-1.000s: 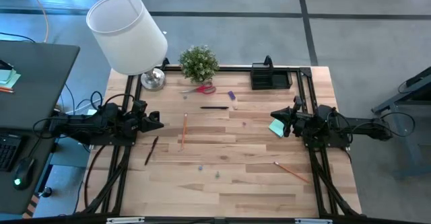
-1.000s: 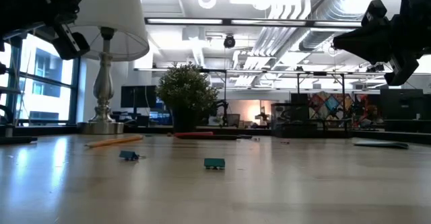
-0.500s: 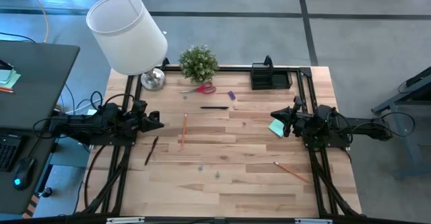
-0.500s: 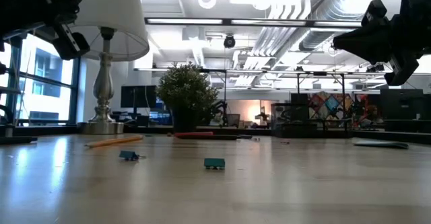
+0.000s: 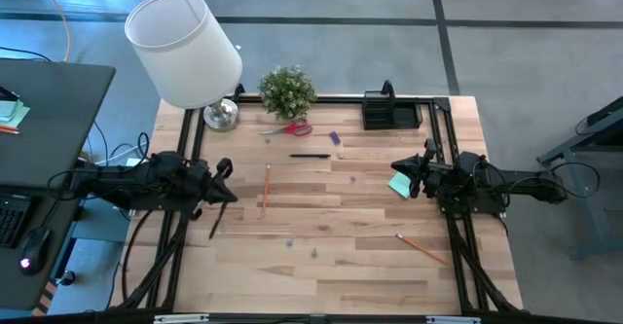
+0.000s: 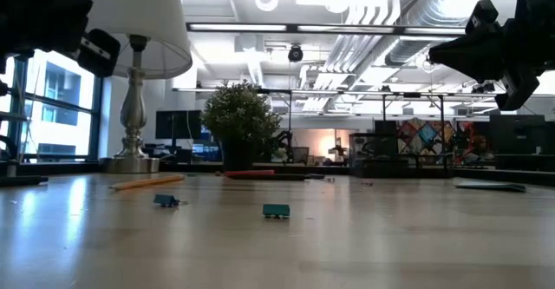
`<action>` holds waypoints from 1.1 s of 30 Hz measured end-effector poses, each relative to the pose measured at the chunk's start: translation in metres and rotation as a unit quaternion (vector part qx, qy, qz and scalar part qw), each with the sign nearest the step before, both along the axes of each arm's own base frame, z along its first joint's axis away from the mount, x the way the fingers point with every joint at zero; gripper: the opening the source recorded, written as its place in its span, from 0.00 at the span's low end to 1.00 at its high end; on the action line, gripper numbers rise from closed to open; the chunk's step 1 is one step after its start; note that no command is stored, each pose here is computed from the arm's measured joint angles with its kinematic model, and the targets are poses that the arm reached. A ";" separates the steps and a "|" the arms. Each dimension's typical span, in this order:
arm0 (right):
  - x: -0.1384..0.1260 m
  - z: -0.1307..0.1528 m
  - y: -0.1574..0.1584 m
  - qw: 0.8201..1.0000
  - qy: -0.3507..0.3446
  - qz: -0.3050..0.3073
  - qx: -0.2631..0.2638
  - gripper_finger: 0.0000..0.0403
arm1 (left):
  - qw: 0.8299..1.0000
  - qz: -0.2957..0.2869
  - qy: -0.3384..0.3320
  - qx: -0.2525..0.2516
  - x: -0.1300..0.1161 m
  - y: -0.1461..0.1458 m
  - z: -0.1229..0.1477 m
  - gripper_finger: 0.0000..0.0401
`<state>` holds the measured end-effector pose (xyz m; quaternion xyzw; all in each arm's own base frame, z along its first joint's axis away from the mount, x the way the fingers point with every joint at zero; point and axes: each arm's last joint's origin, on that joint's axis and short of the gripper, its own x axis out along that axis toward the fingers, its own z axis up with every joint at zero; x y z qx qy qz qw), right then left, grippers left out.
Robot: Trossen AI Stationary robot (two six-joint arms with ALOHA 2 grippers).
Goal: Pick and place office supplies into organizer
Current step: Put the blue sticky notes in the black desk organizer
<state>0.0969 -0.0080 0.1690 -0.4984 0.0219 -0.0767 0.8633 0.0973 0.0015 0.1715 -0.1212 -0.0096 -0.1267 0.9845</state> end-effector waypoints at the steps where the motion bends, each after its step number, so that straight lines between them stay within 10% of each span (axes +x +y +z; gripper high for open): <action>1: 0.000 0.000 0.000 1.000 0.000 0.000 0.000 0.05 | 1.000 0.020 0.000 -0.003 0.000 0.001 0.000 0.00; 15: -0.006 0.030 0.002 0.958 -0.182 0.073 0.207 0.05 | 0.979 0.200 0.004 -0.029 0.001 0.012 -0.001 0.00; 25: -0.014 0.048 0.003 0.811 -0.280 0.184 0.479 0.05 | 0.978 0.207 0.007 -0.029 0.001 0.012 -0.001 0.00; 33: -0.015 0.047 -0.003 0.746 -0.337 0.111 0.564 0.05 | 0.985 0.162 -0.054 -0.025 0.000 0.009 0.011 0.00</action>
